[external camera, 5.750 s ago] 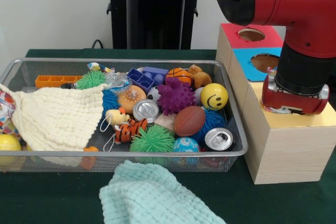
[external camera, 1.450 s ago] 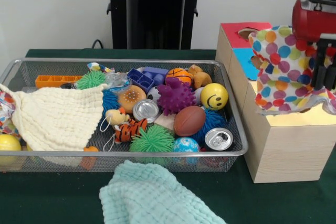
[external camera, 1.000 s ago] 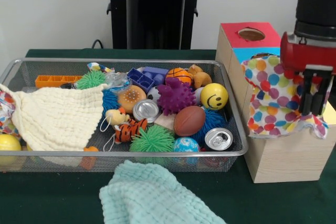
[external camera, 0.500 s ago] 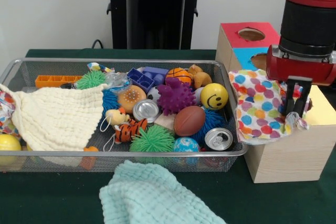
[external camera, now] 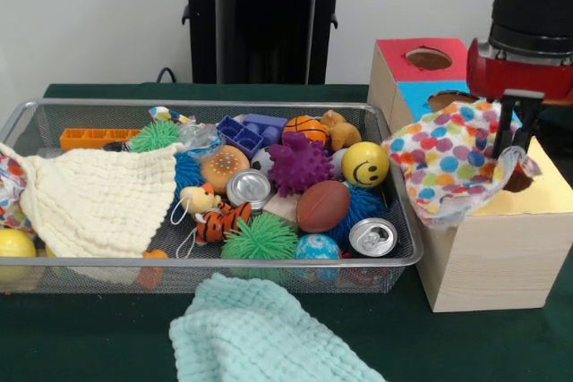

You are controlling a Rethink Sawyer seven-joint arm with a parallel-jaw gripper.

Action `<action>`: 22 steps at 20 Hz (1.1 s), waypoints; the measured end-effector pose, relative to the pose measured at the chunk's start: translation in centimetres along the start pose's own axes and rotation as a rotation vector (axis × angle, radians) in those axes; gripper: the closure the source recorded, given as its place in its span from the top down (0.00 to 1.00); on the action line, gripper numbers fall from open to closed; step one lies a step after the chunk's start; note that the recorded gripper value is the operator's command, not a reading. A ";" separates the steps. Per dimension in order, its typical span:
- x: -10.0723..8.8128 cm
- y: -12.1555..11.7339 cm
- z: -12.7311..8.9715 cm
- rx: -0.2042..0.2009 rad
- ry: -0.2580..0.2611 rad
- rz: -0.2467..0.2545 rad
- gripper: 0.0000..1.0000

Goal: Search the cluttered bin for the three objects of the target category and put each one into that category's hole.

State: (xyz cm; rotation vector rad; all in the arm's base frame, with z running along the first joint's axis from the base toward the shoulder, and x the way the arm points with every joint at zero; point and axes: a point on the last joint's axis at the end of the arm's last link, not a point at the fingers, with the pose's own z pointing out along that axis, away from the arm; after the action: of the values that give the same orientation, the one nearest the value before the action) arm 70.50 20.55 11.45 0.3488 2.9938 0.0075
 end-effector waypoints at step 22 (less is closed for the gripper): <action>1.2 0.9 2.8 -0.020 0.032 0.018 0.00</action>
State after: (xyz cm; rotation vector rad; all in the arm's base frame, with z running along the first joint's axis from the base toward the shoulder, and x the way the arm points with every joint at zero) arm 69.93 21.64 8.56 0.3776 3.0195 0.0447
